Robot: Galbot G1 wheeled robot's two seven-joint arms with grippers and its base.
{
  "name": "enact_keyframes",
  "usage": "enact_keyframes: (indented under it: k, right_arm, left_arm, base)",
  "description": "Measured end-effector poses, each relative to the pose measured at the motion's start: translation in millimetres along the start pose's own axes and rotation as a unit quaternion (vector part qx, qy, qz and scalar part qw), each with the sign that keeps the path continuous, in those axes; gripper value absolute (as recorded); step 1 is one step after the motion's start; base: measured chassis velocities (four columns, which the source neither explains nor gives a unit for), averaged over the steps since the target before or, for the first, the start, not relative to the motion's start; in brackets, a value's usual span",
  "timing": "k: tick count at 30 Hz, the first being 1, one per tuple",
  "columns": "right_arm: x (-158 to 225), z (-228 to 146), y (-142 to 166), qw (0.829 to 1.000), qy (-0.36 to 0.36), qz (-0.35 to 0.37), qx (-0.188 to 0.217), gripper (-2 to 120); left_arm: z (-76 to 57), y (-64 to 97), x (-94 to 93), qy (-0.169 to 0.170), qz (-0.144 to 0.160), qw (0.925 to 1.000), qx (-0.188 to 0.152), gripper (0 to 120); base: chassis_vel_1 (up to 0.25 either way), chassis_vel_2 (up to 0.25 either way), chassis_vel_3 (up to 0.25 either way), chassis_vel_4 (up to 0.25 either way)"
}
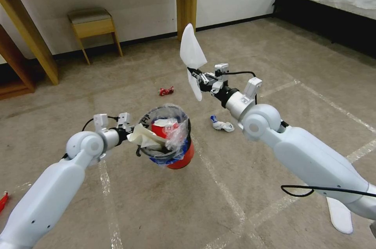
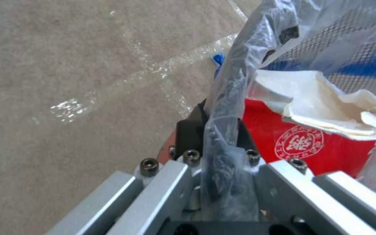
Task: Pick up the trash bin and place the garbage on the floor into it.
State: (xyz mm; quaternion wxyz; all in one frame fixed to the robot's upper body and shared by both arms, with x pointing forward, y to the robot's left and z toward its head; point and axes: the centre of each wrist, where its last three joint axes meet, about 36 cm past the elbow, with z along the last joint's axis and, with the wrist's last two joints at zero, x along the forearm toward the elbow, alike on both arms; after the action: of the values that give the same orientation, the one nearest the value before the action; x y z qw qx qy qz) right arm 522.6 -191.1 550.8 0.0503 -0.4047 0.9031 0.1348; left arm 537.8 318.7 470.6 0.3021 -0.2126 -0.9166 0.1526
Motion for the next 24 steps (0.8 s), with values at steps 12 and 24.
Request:
enact_keyframes:
  k: [12,24]
  right_arm:
    - [8,-8,20,0.997,-0.054,-0.060,-0.003,0]
    - [-1,27,41,0.992,-0.059,-0.108,-0.015,0]
  left_arm:
    - [6.3,-8.3,-14.9,0.023,0.018,0.9996,-0.007,1]
    - [10.5,-21.9,1.0,0.033,0.032,0.9989,-0.004,1]
  base:
    - [0.000,0.000,0.000,0.000]
    - [0.000,0.000,0.000,0.000]
